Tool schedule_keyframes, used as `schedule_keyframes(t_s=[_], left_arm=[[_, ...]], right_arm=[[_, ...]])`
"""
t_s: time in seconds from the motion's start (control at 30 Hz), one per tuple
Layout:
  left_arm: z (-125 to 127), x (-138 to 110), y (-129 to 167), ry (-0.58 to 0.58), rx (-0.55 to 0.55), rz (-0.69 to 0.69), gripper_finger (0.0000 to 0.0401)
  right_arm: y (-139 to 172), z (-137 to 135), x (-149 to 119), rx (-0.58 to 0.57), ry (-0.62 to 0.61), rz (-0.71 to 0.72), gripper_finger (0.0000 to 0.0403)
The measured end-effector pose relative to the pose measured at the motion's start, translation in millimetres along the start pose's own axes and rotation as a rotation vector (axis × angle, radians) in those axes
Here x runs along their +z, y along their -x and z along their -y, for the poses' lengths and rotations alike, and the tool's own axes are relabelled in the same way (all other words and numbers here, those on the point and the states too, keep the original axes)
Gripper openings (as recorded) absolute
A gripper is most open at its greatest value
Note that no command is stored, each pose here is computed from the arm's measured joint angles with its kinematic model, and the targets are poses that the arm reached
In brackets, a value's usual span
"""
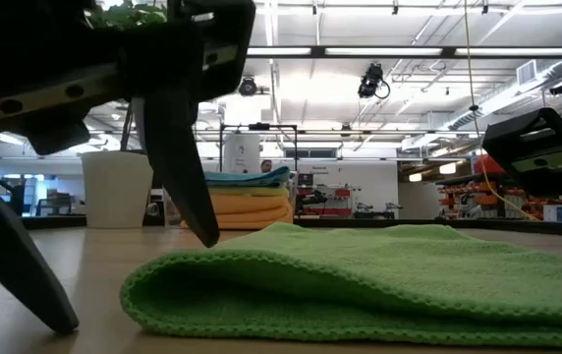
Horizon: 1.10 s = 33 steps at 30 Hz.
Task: Fold microfiber towels
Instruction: Fold the green microfiber cloth
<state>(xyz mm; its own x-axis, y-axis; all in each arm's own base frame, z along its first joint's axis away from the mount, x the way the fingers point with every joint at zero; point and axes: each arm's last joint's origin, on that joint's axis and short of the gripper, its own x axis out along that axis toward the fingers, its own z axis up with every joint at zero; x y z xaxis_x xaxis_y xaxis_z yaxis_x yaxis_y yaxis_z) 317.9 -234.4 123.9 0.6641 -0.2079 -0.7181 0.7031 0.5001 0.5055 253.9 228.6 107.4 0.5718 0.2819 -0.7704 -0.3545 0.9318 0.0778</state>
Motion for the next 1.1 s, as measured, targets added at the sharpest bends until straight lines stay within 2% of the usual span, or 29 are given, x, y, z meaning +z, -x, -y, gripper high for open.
schedule_keyframes(t_s=[0.1,0.27,0.53,0.8,0.93,1.1], left_arm=[[0.6,-0.9,-2.6,0.019,-0.004,-0.001,0.0213],[2.4,3.4,-3.9,-0.034,0.018,0.038,0.0197],[-1.1,-0.1,-7.0,0.037,0.022,0.034,0.0154],[-0.7,0.1,-6.9,0.043,0.023,0.033,0.0070],[-0.5,0.3,-6.8,0.120,0.022,0.035,0.0016],[-0.5,0.3,-6.8,0.192,0.020,0.036,0.0021]], right_arm=[[0.0,0.0,0.0,0.000,-0.006,0.000,0.0039],[0.0,0.0,0.1,0.001,-0.016,0.001,0.0039],[0.0,0.0,0.1,0.001,-0.021,0.001,0.0039],[0.0,0.0,0.0,0.000,-0.023,0.000,0.0039],[0.0,0.0,0.0,0.000,-0.029,0.000,0.0039],[0.0,0.0,0.0,0.000,-0.040,0.000,0.0039]])
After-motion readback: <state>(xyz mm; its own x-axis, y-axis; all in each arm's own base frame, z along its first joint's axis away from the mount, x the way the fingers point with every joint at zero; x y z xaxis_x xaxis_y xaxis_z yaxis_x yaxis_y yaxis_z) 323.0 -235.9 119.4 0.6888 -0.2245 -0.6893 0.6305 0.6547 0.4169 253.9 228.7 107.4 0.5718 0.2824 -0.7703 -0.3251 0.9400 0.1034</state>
